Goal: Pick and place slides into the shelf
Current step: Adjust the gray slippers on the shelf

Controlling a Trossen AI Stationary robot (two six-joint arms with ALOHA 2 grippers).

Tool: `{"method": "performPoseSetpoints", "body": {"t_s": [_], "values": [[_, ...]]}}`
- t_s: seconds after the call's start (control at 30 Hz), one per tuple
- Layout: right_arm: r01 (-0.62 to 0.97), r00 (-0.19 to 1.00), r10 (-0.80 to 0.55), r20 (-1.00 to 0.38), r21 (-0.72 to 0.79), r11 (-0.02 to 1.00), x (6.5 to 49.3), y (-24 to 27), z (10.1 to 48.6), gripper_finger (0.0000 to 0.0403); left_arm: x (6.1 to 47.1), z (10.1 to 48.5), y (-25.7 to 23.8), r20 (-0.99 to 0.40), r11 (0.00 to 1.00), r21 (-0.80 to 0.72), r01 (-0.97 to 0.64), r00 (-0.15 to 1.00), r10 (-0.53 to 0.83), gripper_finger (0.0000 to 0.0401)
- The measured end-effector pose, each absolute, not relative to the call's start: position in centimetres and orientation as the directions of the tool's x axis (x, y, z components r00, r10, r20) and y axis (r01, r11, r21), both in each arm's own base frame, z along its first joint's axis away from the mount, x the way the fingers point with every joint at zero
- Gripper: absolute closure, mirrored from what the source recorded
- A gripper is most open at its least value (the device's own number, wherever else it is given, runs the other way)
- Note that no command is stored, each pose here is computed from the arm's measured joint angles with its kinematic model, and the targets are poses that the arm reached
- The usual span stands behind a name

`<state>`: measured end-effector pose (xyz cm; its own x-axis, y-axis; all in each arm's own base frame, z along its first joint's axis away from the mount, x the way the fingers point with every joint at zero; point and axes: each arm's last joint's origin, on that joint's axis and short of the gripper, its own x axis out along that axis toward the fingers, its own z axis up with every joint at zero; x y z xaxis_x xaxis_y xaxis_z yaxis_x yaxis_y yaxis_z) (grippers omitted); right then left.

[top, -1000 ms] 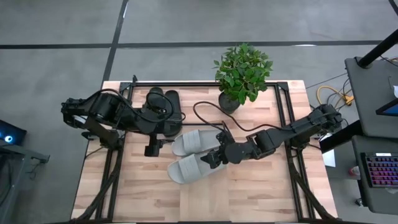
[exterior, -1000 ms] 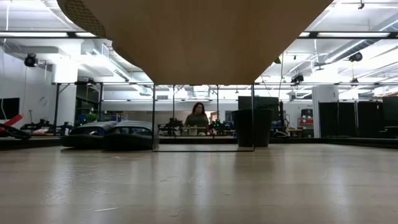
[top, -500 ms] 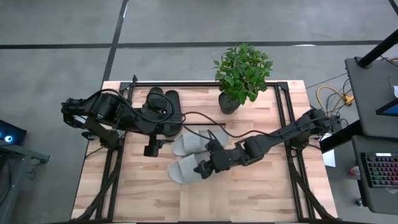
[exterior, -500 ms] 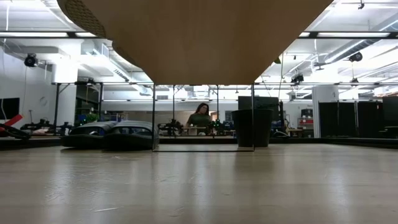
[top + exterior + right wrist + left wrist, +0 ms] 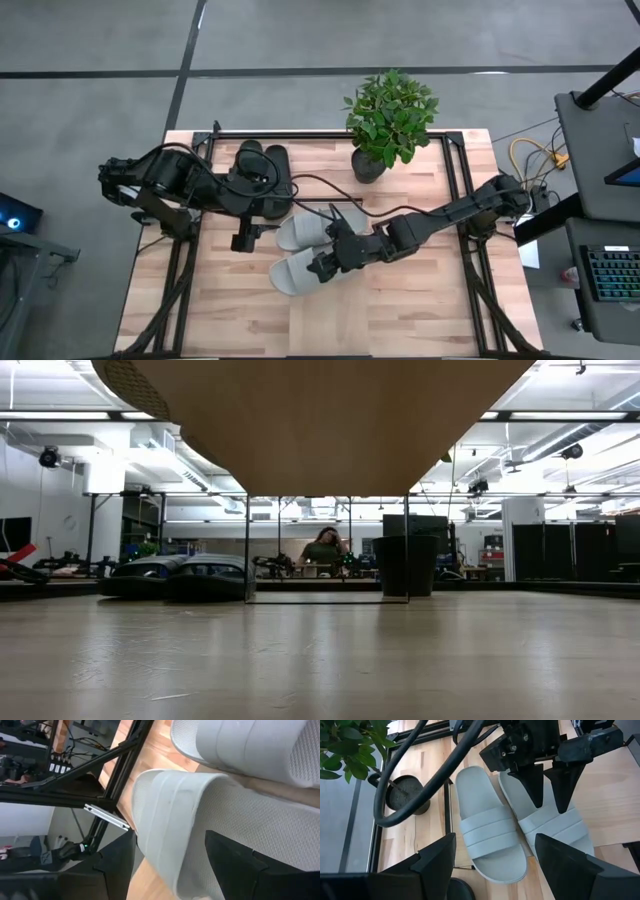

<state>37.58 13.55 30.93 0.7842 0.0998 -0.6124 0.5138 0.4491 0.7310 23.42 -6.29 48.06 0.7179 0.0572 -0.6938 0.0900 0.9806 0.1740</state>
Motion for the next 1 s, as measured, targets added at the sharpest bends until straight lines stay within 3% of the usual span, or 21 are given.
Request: {"method": "performPoseSetpoints", "body": {"t_s": [0.5,0.63,0.9,1.0], "values": [[0.517,0.783,0.107,-0.613,0.736,0.438,38.6,13.8,30.6,0.0184,23.4,48.1,-6.3,-0.695,0.981,0.172,0.094,0.717,0.053,0.0145],[0.523,0.778,0.118,-0.617,0.740,0.422,38.7,13.7,30.5,0.0230,23.3,48.0,-6.3,-0.700,0.980,0.173,0.096,0.712,0.054,0.0145],[0.535,0.776,0.112,-0.620,0.742,0.403,38.7,13.4,30.5,0.0370,23.3,48.0,-6.3,-0.700,0.980,0.173,0.096,0.712,0.054,0.0145],[0.537,0.776,0.109,-0.621,0.742,0.402,38.8,13.3,30.5,0.0388,23.3,48.0,-6.3,-0.700,0.980,0.173,0.096,0.712,0.054,0.0145]]}}
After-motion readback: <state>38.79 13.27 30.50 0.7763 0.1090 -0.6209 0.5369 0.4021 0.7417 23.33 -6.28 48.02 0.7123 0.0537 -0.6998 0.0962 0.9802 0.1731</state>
